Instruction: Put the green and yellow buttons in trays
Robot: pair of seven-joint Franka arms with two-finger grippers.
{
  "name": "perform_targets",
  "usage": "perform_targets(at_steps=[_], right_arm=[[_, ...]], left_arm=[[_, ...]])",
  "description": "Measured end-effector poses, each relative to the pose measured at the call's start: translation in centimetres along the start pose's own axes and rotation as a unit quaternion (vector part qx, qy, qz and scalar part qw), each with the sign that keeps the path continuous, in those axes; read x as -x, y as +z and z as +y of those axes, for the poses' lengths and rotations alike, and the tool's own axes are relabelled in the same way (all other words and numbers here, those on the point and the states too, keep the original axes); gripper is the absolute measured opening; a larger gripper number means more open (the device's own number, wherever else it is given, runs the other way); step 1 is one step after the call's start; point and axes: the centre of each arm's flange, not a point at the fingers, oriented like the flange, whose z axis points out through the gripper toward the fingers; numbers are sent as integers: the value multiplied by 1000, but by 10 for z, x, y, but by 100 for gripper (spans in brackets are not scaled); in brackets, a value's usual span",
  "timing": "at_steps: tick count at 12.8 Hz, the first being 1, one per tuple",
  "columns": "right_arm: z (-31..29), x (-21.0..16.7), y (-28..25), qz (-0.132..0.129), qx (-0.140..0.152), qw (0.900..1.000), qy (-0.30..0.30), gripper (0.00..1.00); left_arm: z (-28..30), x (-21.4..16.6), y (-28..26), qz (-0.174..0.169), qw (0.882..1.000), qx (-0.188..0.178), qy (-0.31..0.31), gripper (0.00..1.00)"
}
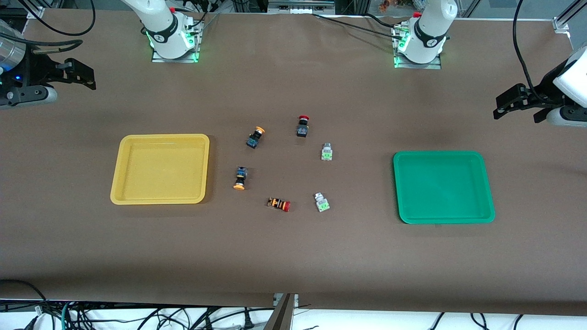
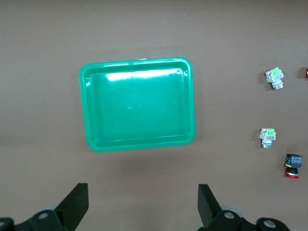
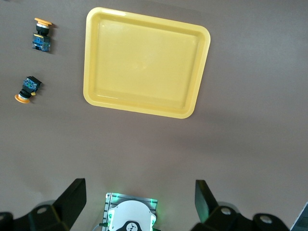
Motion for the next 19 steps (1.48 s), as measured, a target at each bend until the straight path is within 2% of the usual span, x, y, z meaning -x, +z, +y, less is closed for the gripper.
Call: perform_targets(at_steps=[9, 12, 13, 15, 17, 19], right_arm=[[0, 0, 1, -1, 0, 1000, 0, 100], [-1, -14, 13, -4, 0, 1000, -2, 100], [-2, -22, 23, -9, 0, 1000, -4, 100], [-5, -47, 58, -38, -1, 999, -8, 100], [-11, -73, 94, -59, -9, 998, -14, 100], [-31, -97, 125, -63, -17, 998, -4, 100]], left_arm=[[-3, 0, -4, 3, 1000, 0, -3, 100], [-3, 0, -4, 4, 1000, 0, -3, 100], [-3, 0, -4, 4, 1000, 0, -3, 100], [-2, -1, 0, 0, 1000, 0, -2, 100], [2, -9, 19, -18, 1000, 24, -3, 100], [16, -25, 67, -65, 996, 66, -1, 100]])
